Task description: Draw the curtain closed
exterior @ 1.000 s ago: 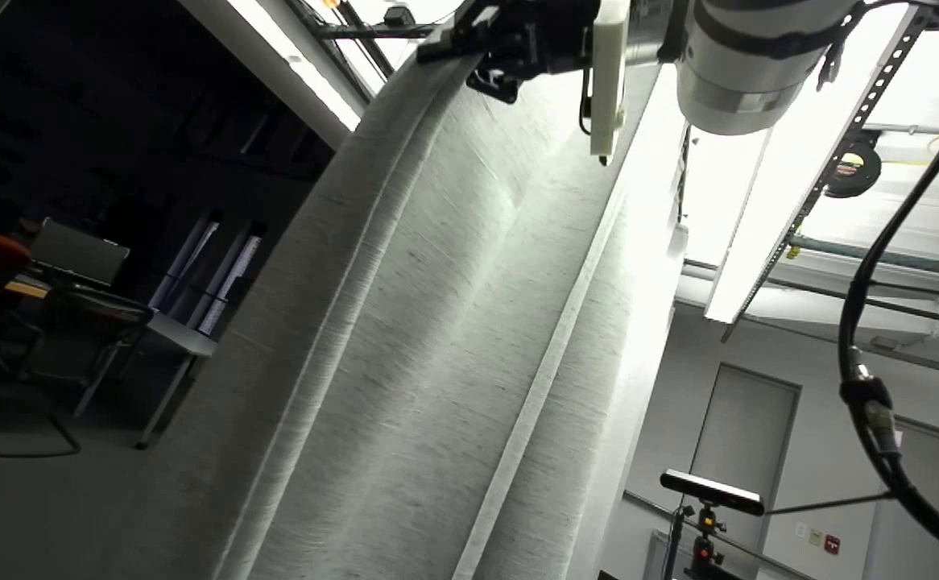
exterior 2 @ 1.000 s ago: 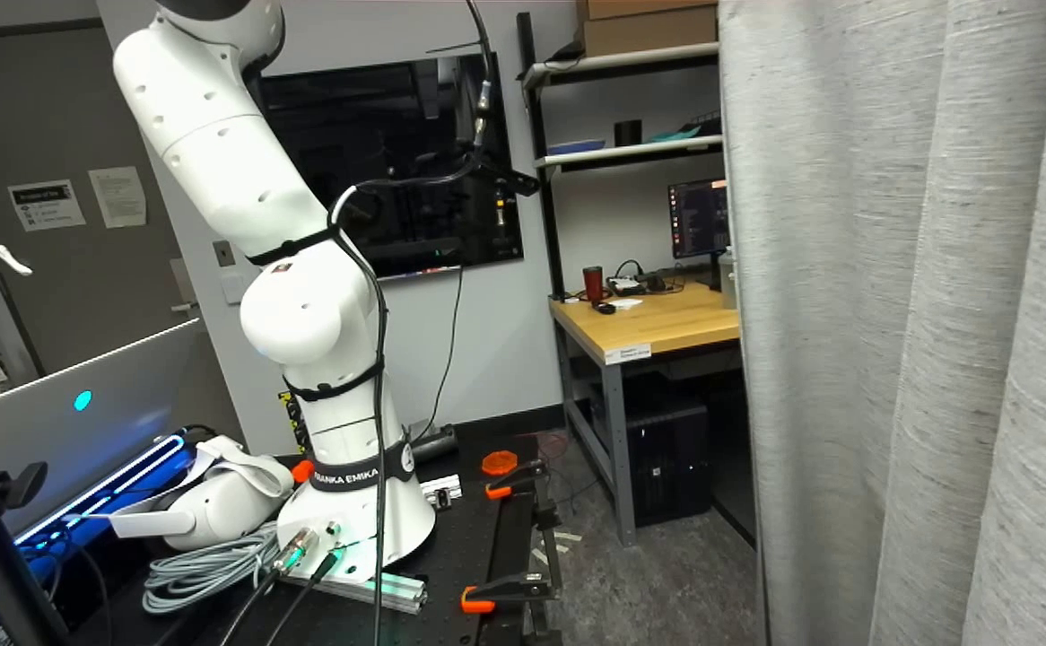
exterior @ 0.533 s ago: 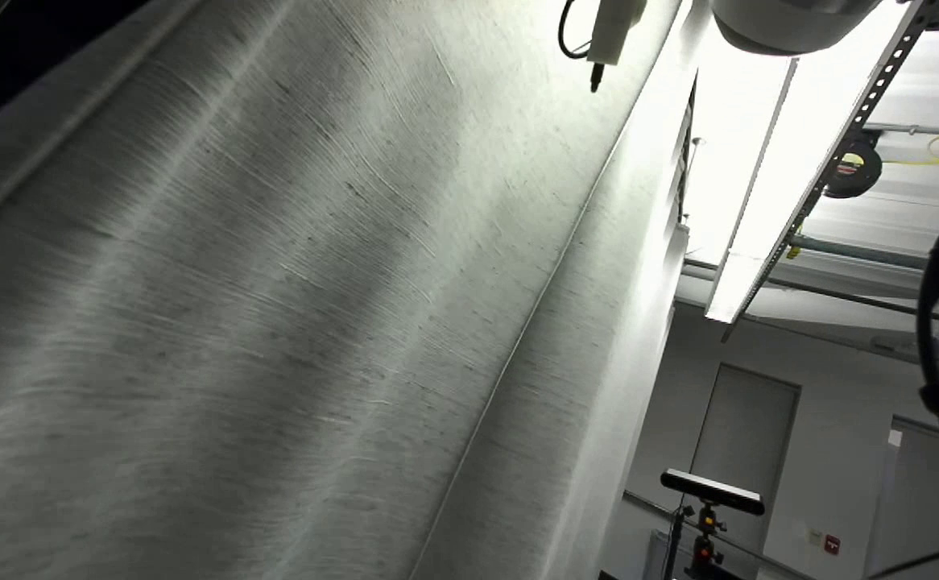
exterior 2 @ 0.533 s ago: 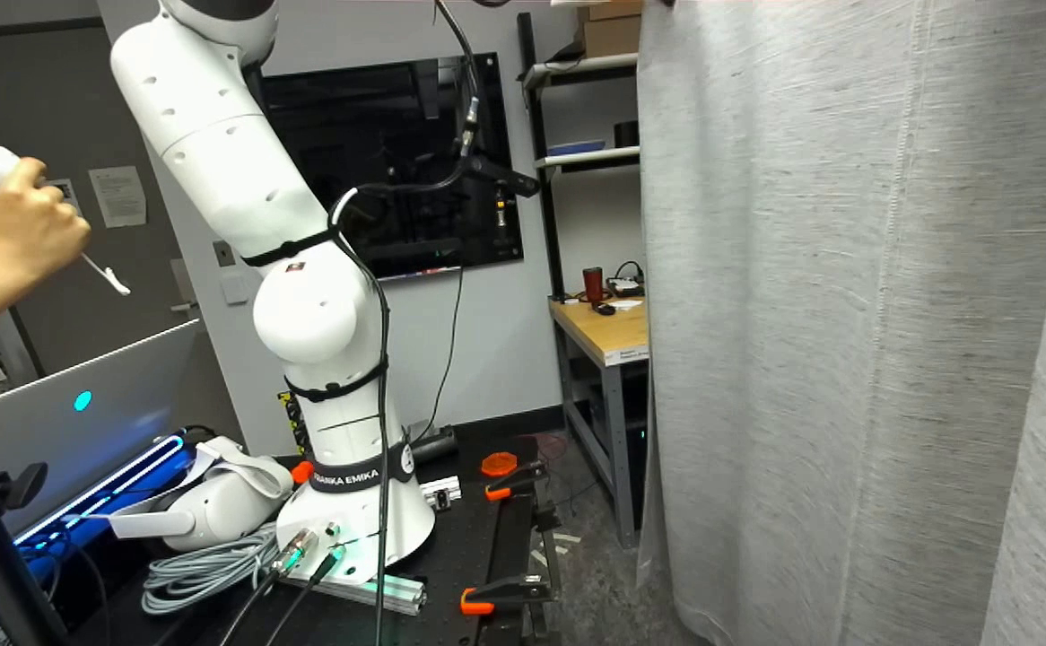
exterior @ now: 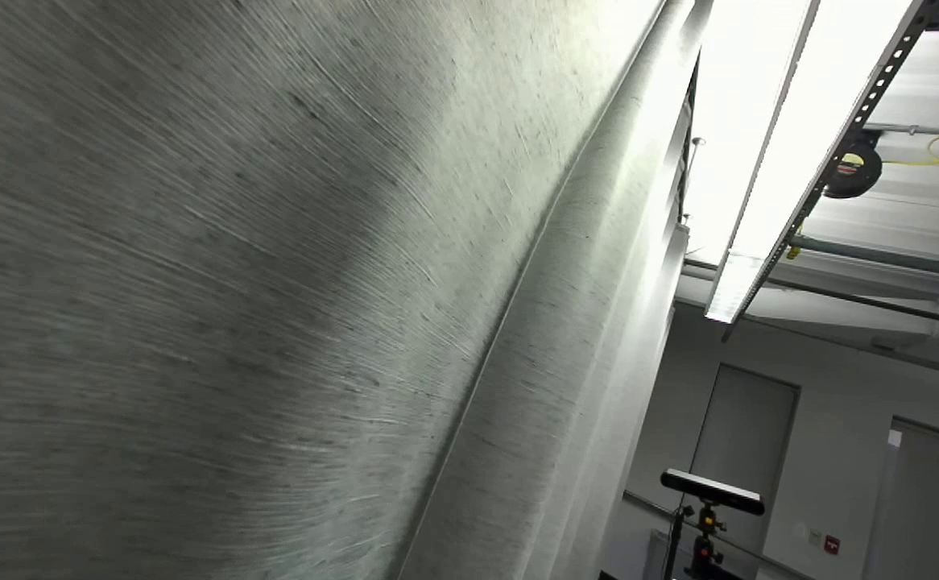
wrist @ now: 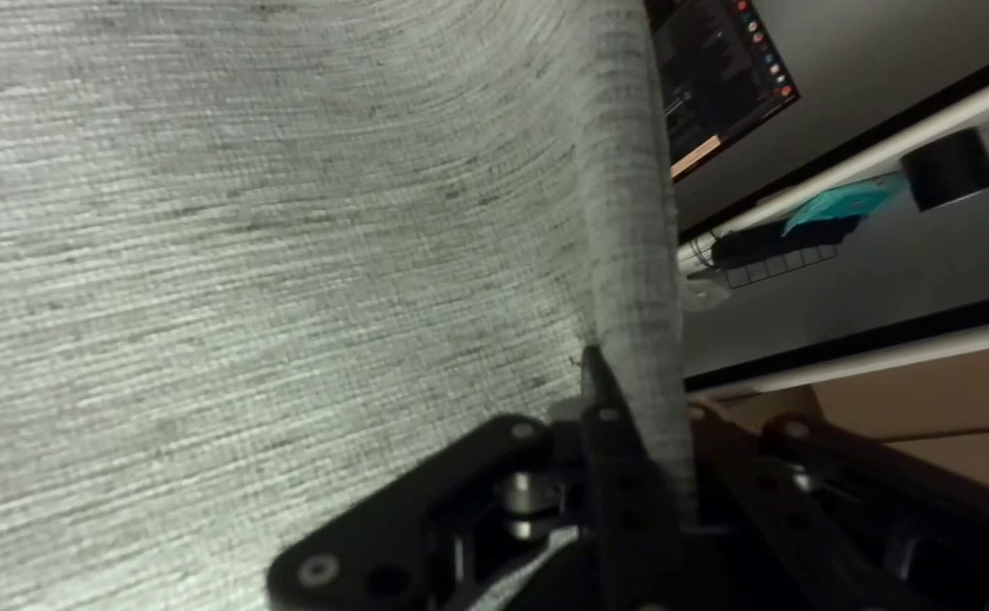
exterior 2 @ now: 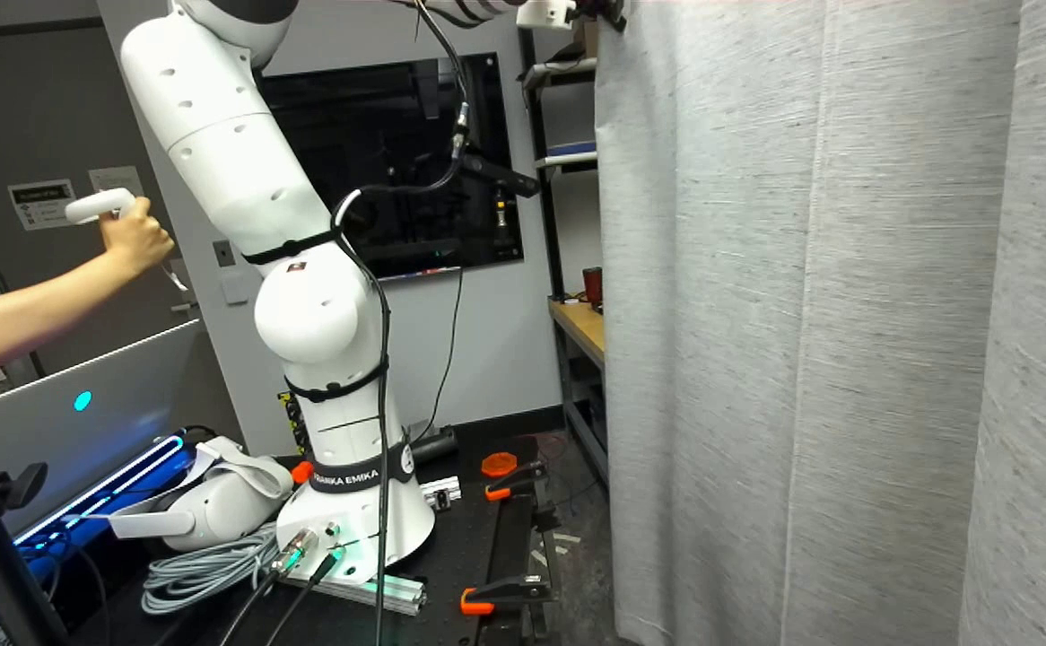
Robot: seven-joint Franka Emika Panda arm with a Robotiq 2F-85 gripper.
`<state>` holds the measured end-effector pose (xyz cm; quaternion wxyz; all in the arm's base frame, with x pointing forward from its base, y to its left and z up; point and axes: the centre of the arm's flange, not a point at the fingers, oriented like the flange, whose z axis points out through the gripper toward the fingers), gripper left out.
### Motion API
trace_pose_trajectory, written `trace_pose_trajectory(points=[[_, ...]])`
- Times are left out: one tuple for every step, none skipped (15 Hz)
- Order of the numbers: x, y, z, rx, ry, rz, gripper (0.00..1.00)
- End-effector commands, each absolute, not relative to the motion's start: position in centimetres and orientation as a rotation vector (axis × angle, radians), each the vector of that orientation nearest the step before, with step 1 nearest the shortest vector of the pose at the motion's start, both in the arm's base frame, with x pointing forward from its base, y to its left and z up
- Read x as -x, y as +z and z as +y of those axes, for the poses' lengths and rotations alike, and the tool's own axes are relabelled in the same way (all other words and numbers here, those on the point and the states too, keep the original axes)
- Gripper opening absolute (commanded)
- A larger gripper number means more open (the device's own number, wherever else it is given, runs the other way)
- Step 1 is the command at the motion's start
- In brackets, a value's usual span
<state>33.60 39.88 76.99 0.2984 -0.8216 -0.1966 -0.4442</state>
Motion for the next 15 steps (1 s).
trace_pose_trajectory(points=[[-30.0, 72.6, 46.8, 2.246, -0.991, -0.614, 0.01], [-28.9, 72.8, 47.7, 2.235, -0.988, -0.620, 0.01], [-27.6, 73.1, 48.4, 2.217, -0.981, -0.622, 0.01], [-26.2, 73.6, 49.1, 2.201, -0.977, -0.639, 0.01], [-24.5, 74.0, 49.9, 2.184, -0.965, -0.665, 0.01], [-23.2, 73.4, 50.9, 2.174, -0.942, -0.689, 0.01], [-21.6, 73.1, 51.7, 2.152, -0.930, -0.716, 0.01], [-20.2, 73.4, 52.4, 2.132, -0.925, -0.733, 0.01], [-19.1, 73.5, 53.0, 2.123, -0.919, -0.747, 0.01], [-18.2, 73.7, 53.6, 2.115, -0.915, -0.757, 0.01], [-17.4, 73.7, 54.1, 2.109, -0.911, -0.768, 0.01], [-16.8, 73.8, 54.5, 2.103, -0.913, -0.776, 0.01], [-16.4, 73.8, 54.8, 2.101, -0.912, -0.776, 0.01], [-16.0, 73.9, 55.1, 2.099, -0.916, -0.777, 0.01], [-15.7, 74.0, 55.3, 2.100, -0.922, -0.778, 0.01]])
